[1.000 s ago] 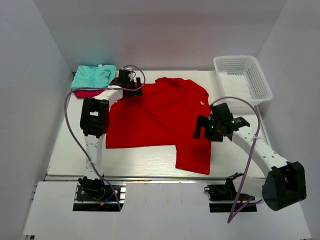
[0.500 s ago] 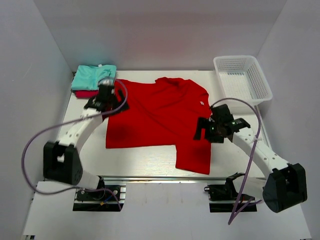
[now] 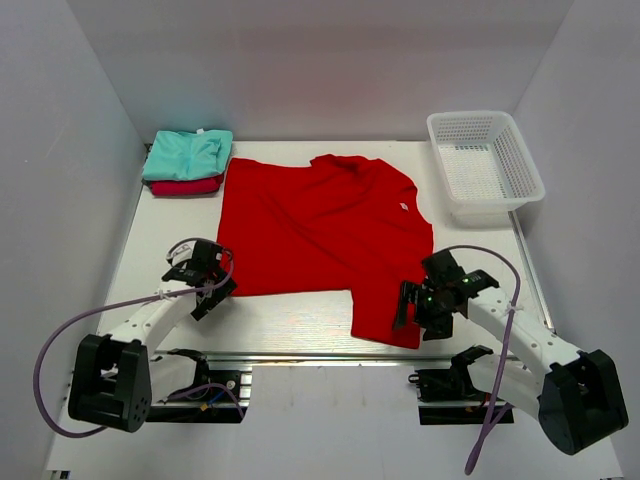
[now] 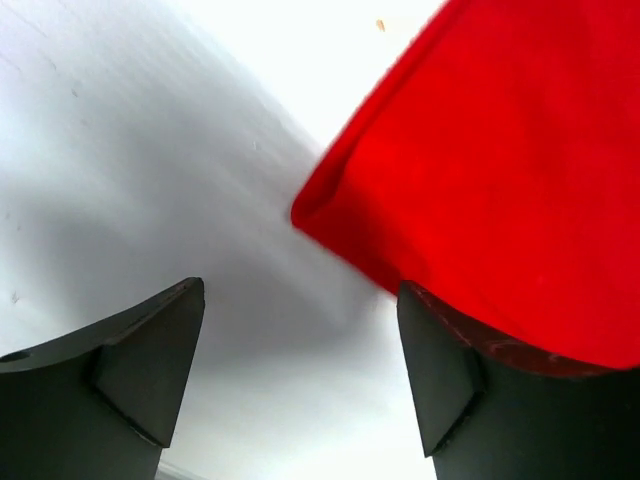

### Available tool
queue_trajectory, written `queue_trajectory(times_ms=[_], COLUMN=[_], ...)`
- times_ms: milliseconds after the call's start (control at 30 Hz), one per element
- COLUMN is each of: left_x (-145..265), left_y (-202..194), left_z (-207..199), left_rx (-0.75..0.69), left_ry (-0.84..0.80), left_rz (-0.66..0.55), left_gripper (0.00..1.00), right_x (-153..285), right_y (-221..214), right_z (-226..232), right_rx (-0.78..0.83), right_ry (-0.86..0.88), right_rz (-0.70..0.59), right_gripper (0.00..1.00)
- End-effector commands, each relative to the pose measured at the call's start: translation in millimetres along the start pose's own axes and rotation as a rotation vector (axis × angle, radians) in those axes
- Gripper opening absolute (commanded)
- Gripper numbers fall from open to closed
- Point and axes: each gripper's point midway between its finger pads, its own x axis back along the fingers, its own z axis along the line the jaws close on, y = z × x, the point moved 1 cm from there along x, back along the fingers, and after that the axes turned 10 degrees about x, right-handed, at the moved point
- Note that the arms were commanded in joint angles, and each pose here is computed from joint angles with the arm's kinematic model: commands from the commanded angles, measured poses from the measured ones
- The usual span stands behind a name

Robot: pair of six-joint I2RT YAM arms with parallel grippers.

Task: Fold and stack the t-shirts
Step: Grap the side of the flattened tshirt closest away from the robot with both arms

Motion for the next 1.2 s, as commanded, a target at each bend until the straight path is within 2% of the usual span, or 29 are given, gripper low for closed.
queue_trajectory(times_ms=[0,67,100,167,200,267,300,367,400,500,533,600,633,700,767,800,833,900,933,1167], left_x=[-7.8,-13.6,-13.4,-16.4,-18.4,-20.6,-20.1,-20.4,-21.9,-19.8,-19.6,-19.1,-18.7,-18.5,-15.1,-14.6,-11.9,-9.8,-8.0,1.6], left_y=[21.0,17.9,20.2,17.5,15.8,12.4,9.8,7.4,6.8,6.0,7.6,7.6,6.3,7.8,7.5,7.7,9.7,10.3,11.7,15.8], left_z=[-16.5,-17.9,-25.1,-25.5,-23.9,-18.1,-17.1,-18.5,-17.6,-30.6,-33.1,-35.4,-36.2,-38.0,-44.0,-43.4,-45.1,-44.8,-45.6,-51.7], left_rx=[0.084,0.083,0.092,0.083,0.083,0.058,0.058,0.061,0.049,0.021,0.024,0.006,0.005,-0.003,0.0,-0.009,-0.005,-0.004,-0.012,-0.029], left_ry=[-0.027,-0.045,-0.075,-0.081,-0.081,-0.08,-0.087,-0.107,-0.111,-0.177,-0.187,-0.201,-0.206,-0.215,-0.248,-0.258,-0.271,-0.274,-0.283,-0.326], left_rz=[-0.091,-0.077,-0.083,-0.075,-0.075,-0.076,-0.067,-0.061,-0.064,-0.048,-0.054,-0.053,-0.045,-0.051,-0.044,-0.052,-0.06,-0.062,-0.069,-0.08], left_gripper=[0.84,0.78,0.68,0.58,0.45,0.33,0.19,0.09,0.0,0.0,0.0,0.0,0.0,0.0,0.0,0.0,0.0,0.0,0.0,0.0], right_x=[-0.6,-3.5,-3.8,-10.6,-13.4,-19.5,-22.7,-28.0,-29.4,-32.1,-32.9,-33.2,-34.3,-35.8,-36.1,-36.2,-40.4,-40.3,-40.4,-32.1], right_y=[-6.6,-11.9,-11.6,-21.1,-19.2,-27.5,-26.5,-25.4,-26.9,-17.5,-15.2,-9.0,-4.3,4.1,19.2,25.5,22.1,29.7,30.4,34.9], right_z=[0.5,0.3,2.1,1.0,2.7,0.9,2.8,3.2,4.4,11.0,10.5,10.8,8.6,2.2,-4.2,-3.2,-6.1,-1.2,-1.5,15.0], right_rx=[-0.031,-0.032,-0.024,-0.027,-0.025,-0.03,-0.029,-0.023,-0.023,-0.004,-0.008,-0.02,-0.031,-0.074,-0.104,-0.117,-0.153,-0.159,-0.161,-0.035], right_ry=[-0.001,0.0,0.014,0.016,0.028,0.033,0.043,0.049,0.052,0.072,0.066,0.048,0.029,-0.022,-0.079,-0.074,-0.08,-0.053,-0.051,0.043], right_rz=[0.012,0.032,0.023,0.062,0.052,0.077,0.075,0.068,0.082,0.051,0.045,0.023,0.003,-0.034,-0.11,-0.141,-0.139,-0.178,-0.184,-0.197], right_gripper=[0.9,0.9,0.9,0.9,0.9,0.9,0.9,0.87,0.82,0.75,0.67,0.62,0.54,0.49,0.49,0.45,0.37,0.06,0.0,0.0])
